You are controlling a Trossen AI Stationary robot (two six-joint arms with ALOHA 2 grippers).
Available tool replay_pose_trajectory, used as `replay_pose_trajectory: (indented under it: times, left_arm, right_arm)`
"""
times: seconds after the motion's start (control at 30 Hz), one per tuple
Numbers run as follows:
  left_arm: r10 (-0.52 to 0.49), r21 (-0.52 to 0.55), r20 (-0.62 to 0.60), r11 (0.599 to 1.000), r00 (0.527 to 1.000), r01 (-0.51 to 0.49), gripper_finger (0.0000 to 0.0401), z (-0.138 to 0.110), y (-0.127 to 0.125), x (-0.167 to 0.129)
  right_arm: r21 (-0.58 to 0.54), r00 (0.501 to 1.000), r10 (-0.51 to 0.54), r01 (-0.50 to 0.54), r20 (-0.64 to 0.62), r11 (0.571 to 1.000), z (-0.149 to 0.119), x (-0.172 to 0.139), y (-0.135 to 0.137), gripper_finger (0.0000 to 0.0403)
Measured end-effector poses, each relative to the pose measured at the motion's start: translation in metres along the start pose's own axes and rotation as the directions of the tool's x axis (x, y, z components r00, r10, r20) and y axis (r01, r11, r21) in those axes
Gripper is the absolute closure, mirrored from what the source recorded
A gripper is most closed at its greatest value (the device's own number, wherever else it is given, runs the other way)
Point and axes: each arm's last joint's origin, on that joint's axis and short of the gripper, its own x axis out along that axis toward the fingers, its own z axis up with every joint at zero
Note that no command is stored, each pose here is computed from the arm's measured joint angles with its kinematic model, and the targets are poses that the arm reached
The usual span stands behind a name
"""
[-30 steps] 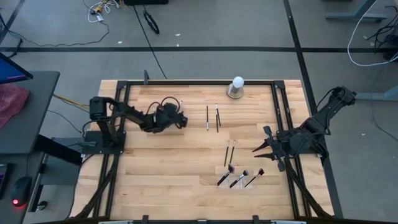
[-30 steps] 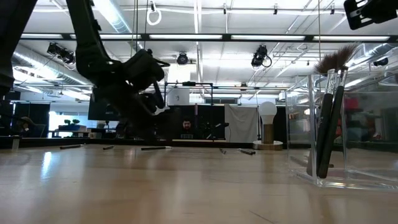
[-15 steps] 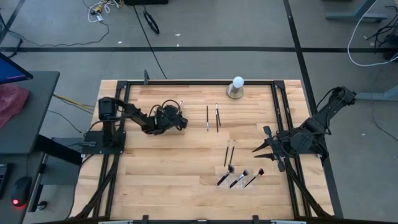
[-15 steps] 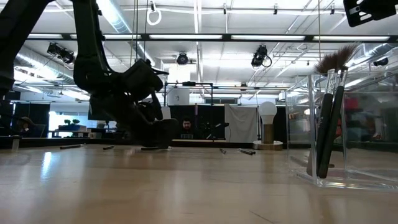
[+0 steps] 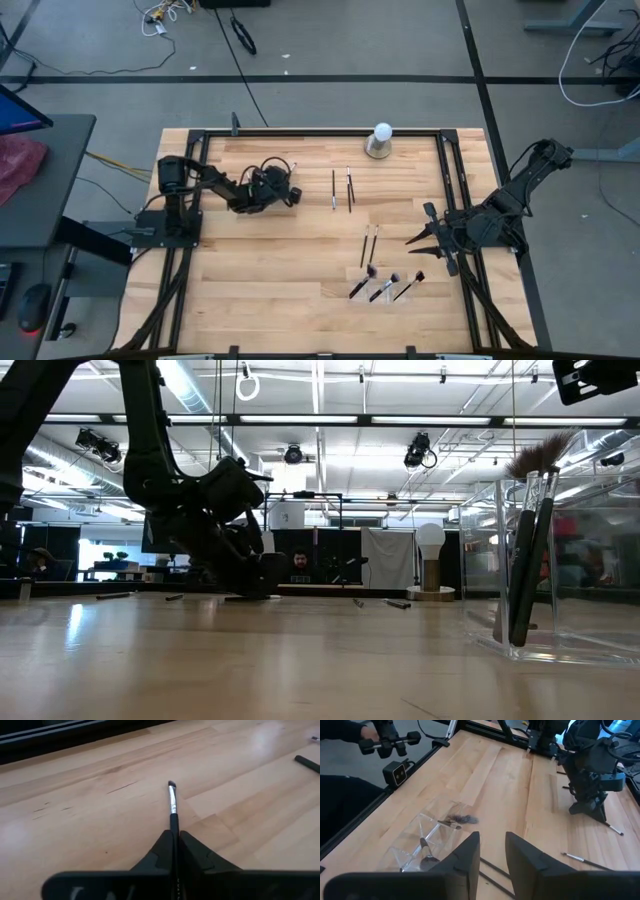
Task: Put items in baskets/containers
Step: Put the eyeshadow brush into the right section of the transparent organizer
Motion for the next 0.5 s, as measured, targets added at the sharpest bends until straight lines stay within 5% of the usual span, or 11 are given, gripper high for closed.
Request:
replay_pose_trajectory:
  times: [0.5]
  left_arm:
    - [-0.137, 0.059, 0.001, 0.989, 0.991, 0.136, 0.0384, 0.009, -0.015, -0.025]
  right_arm:
    - [0.011, 1.0, 0.0, 0.0, -0.03, 1.0, -0.003, 0.0, 0.0, 0.0309]
